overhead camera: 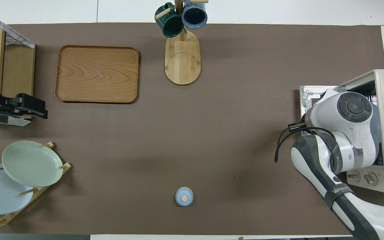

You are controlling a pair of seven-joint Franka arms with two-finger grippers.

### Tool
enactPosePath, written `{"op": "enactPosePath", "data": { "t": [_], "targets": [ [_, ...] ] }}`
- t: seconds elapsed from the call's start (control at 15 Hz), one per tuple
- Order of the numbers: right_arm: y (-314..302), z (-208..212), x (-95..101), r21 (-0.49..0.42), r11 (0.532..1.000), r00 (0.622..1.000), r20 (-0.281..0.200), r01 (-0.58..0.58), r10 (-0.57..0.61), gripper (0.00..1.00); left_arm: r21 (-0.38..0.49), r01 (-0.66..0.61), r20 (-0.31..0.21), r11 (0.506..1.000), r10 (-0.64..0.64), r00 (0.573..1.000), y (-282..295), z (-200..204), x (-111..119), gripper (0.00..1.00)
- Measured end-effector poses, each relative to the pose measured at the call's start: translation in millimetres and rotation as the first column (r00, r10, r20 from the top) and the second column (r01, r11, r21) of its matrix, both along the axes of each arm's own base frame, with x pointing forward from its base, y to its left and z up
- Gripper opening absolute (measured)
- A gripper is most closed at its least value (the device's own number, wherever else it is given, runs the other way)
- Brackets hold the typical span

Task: Put eggplant into oven

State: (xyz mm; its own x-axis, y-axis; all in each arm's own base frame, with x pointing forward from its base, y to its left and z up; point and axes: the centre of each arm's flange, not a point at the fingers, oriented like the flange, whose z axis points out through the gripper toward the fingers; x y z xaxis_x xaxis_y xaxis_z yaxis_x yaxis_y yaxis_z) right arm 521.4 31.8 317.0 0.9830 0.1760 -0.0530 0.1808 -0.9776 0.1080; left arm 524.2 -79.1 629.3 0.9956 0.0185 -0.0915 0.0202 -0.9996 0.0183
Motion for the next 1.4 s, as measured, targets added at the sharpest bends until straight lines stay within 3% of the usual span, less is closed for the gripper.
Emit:
{"op": "enactPosePath", "data": {
  "t": [0.4, 0.67, 0.93, 1.13, 1.4],
  "targets": [
    [0, -18, -13.4, 0.007, 1.0, 1.0, 0.0, -0.005, 0.005, 0.01, 0.0, -0.002, 0.001, 1.0, 0.002, 1.0, 1, 0, 0, 1.0],
    [2, -17, -12.4, 0.001, 1.0, 1.0, 0.008, -0.017, 0.017, 0.01, 0.0, -0.002, 0.001, 1.0, 0.002, 1.0, 1, 0, 0, 1.0],
    [18, -10, -10.0, -0.115, 0.98, 0.987, -0.01, -0.162, 0.162, 0.01, 0.0, -0.002, 0.002, 1.0, 0.002, 1.0, 1, 0, 0, 1.0],
    [30, 10, -1.0, -0.194, 0.952, 0.972, -0.064, -0.235, 0.227, 0.01, 0.0, -0.002, 0.002, 1.0, 0.002, 1.0, 1, 0, 0, 1.0],
    [4, 81, 26.3, -0.236, 0.925, 0.954, -0.101, -0.298, 0.282, 0.01, 0.0, -0.003, 0.003, 1.0, 0.003, 1.0, 1, 0, 0, 1.0]
  ]
}}
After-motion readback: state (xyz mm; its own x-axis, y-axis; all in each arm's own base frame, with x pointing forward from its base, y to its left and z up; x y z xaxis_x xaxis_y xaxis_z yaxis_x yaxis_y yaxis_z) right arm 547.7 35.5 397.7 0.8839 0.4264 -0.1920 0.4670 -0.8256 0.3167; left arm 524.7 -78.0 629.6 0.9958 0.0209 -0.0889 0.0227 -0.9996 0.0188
